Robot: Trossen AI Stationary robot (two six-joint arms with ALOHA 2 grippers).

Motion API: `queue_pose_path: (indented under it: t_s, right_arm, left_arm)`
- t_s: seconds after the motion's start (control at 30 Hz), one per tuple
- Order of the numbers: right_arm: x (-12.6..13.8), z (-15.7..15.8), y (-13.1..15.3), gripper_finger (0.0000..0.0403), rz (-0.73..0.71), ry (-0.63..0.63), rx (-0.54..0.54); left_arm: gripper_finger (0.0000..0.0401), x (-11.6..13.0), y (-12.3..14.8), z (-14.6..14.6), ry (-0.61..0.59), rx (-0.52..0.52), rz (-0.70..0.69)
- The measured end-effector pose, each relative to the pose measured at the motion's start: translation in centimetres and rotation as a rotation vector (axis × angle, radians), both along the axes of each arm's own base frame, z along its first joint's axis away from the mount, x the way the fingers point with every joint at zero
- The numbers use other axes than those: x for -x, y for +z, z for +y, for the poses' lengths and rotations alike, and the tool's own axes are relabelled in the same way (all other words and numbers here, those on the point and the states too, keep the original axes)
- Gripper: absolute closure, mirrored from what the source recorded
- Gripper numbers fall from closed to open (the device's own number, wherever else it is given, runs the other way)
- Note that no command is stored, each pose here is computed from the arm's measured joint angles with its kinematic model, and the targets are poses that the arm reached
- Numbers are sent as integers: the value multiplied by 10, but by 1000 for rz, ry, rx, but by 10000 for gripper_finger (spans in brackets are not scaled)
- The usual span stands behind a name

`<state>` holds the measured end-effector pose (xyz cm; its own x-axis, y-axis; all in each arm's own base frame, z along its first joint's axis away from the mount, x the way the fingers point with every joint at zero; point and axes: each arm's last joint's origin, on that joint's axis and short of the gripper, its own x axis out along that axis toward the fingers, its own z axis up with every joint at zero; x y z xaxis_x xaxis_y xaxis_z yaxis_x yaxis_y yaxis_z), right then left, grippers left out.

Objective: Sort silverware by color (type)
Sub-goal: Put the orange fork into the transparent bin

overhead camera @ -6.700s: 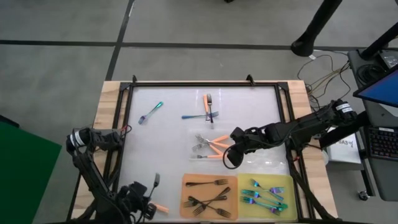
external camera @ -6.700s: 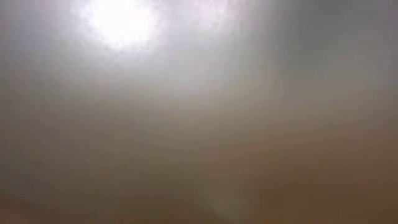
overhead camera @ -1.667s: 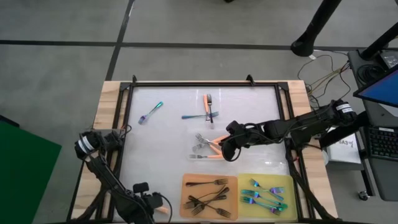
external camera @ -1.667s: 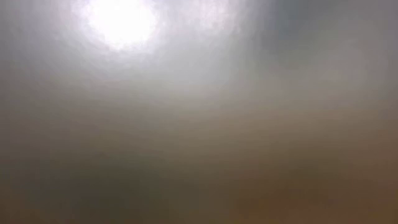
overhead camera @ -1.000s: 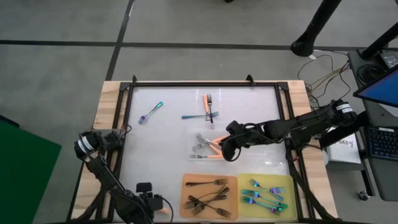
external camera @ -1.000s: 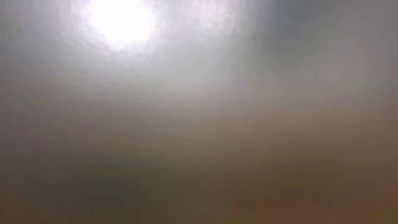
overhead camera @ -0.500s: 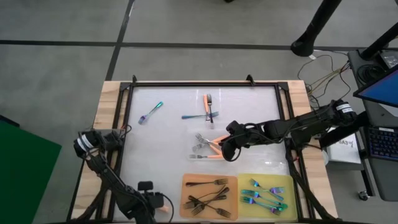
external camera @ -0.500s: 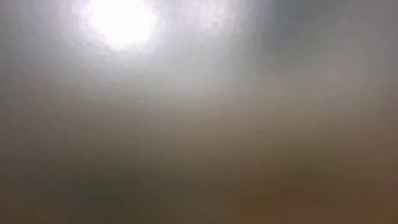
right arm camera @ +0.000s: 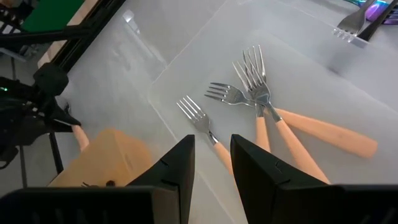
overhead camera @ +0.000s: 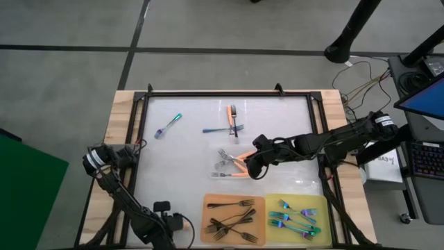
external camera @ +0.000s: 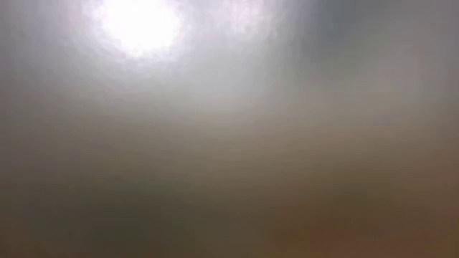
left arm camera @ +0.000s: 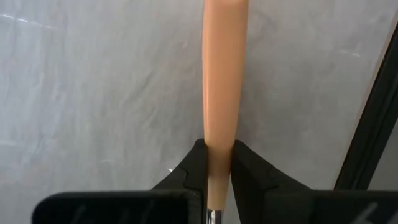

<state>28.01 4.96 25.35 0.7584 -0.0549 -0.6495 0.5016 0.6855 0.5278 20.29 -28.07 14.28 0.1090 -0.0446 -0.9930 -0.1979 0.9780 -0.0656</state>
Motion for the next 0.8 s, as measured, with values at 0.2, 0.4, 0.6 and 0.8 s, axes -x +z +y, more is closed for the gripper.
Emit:
queue_pose_path:
  t_s: [0.2, 0.4, 0.6, 0.8]
  right_arm:
    - [0, 0, 0, 310, -1, 1, -1]
    - [0, 0, 0, 310, -1, 1, 0]
    - [-1, -2, 1, 310, 0, 19, -82]
    - [-2, -15, 2, 309, 4, 102, -79]
  left_arm:
    - [375, -4, 18, 13, 35, -104, 29]
    - [375, -19, 37, 33, 99, -178, 26]
    - [375, -52, 59, 57, 200, -173, -74]
    - [375, -82, 81, 89, 302, -207, -168]
